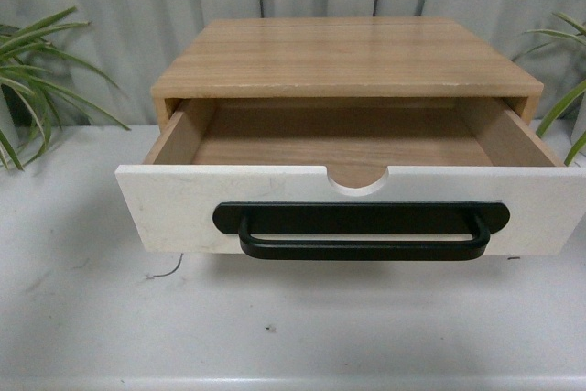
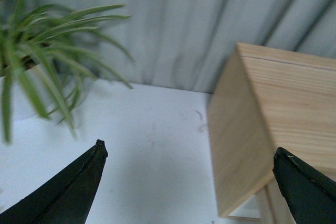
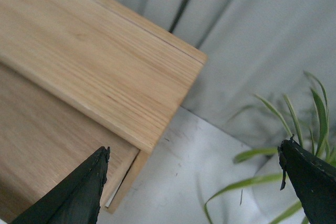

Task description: Pull drawer

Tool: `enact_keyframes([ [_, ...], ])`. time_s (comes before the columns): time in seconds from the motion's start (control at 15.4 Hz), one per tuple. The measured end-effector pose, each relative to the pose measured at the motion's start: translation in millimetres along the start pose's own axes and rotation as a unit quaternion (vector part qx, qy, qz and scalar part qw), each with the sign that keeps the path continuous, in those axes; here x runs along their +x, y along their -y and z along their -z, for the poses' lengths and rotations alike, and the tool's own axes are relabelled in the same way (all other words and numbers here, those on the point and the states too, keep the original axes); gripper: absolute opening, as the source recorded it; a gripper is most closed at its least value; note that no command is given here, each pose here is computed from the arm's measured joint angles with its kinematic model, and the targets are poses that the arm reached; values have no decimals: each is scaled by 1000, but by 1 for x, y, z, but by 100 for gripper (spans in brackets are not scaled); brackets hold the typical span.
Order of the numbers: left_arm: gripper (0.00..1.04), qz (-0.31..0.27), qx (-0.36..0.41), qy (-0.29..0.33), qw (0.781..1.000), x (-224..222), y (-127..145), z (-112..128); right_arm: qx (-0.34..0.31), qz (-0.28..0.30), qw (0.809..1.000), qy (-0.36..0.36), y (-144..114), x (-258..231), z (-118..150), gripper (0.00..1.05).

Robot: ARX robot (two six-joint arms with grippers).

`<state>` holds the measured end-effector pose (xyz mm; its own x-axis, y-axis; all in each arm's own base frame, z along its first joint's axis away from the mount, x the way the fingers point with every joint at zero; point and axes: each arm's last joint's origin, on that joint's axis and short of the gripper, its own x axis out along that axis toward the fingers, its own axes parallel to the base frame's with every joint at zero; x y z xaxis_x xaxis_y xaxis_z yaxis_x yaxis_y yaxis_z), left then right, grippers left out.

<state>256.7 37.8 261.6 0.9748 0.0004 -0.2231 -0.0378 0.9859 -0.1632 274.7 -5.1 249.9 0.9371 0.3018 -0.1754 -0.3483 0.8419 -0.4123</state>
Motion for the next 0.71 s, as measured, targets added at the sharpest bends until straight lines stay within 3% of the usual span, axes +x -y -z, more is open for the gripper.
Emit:
enact_keyframes([
  [0.06,98,-55,-37,7,998,-16,-28,3,102,35,994,2,9,-20,7,98],
  [0.13,98,-94,-50,13,994,-31,-45,7,150,61,987,21,12,-37,6,98],
  [0.19,92,-85,-35,56,994,-48,-61,19,187,102,976,53,10,-58,4,95],
  [0.26,75,-12,32,96,995,-56,-46,36,204,158,965,53,-11,-80,12,76],
  [0.32,64,20,58,104,993,-60,-31,47,208,163,963,55,-22,-87,18,65],
  [0.52,17,11,73,105,992,-79,-9,80,217,162,961,47,-52,-100,42,18],
  [0.58,4,12,73,104,992,-83,-4,86,216,170,960,49,-57,-103,43,7],
  [0.71,2,13,77,111,991,-90,2,93,218,163,961,51,-71,-107,47,2],
])
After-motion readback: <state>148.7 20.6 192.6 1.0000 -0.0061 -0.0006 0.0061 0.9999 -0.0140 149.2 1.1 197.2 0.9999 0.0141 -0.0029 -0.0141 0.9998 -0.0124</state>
